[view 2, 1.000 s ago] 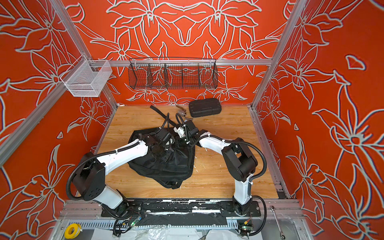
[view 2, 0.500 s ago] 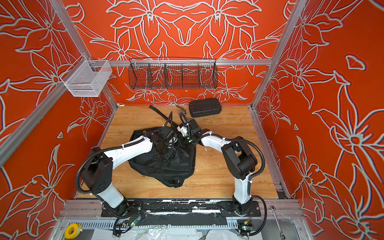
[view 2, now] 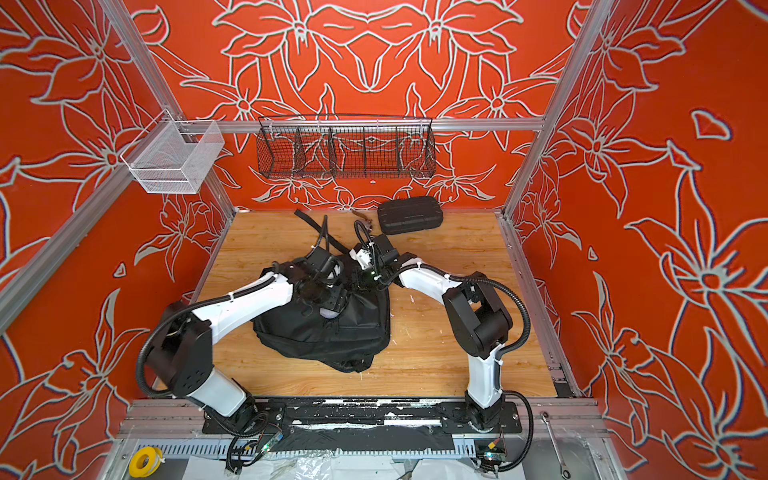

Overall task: Pack the student bag
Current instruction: 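Push the glasses case deeper into the pocket with the left gripper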

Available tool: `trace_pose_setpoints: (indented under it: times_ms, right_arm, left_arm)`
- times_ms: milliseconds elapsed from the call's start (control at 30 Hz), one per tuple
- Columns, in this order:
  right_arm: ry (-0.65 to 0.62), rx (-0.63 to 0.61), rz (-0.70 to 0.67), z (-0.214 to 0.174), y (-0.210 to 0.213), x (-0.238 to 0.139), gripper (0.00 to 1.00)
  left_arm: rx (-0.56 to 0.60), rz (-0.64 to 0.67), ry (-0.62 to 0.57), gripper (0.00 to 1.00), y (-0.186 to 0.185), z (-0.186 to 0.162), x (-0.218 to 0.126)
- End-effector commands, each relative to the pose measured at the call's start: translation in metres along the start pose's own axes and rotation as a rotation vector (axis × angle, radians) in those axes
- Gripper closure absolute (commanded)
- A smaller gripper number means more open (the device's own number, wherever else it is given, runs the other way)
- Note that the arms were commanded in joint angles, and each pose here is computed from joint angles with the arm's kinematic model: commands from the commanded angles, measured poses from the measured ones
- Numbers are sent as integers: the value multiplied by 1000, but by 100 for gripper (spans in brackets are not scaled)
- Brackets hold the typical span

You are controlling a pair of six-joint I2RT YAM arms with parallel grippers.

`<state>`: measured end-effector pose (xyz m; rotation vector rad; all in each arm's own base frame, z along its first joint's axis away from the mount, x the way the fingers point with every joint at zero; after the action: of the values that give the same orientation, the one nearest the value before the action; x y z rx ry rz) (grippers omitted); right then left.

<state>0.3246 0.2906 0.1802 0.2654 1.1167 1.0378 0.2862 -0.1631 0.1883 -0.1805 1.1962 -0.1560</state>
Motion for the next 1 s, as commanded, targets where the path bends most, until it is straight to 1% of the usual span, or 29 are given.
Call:
trace_pose_setpoints:
  times_ms: [0,167,233,300,333,400,533,667,767,867,967]
  right_arm:
    - [10,-45,62,8,14,-2,100]
    - [21,-35,79,9,13,1,100]
    - [24,-38,73,9,13,1,100]
    - [34,-38,60,7,11,2,100]
    - [39,-36,50,6,9,2,100]
    - [53,-26,33,4,6,4,100]
    - [65,-11,30,4,1,9,100]
    - [63,-22,37,6,2,10,100]
    - [64,-24,42,6,3,10,100]
    - [71,-17,37,4,1,11,100]
    - [86,5,2,2,-5,14,100]
  left_arm:
    - [-96,-52,-33,23,12,0,-17]
    - [-95,-37,11,23,22,-17,-14]
    - [-95,1,35,23,28,-22,-9]
    - [-95,67,63,23,35,-28,-5]
    - [-92,95,84,25,37,-30,-4]
    - [-81,118,129,27,39,-33,-1]
    - [-56,153,202,26,42,-40,7]
    - [-3,128,217,23,40,-38,14]
    - [-1,93,262,23,41,-35,29]
    - [7,78,309,27,40,-29,39]
    - [26,29,319,34,33,-24,43]
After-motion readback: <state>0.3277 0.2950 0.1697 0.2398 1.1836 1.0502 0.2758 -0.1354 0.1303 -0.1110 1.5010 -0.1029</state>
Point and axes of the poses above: each gripper's point midway between its finger pads, its own x axis out along the fingers, its own y axis along the line the jaws close on, z = x × y, the point moved 9 cm from there along -x, back along the fingers, and after that the axes turned 14 degrees about -x, right-handed, at the moved point
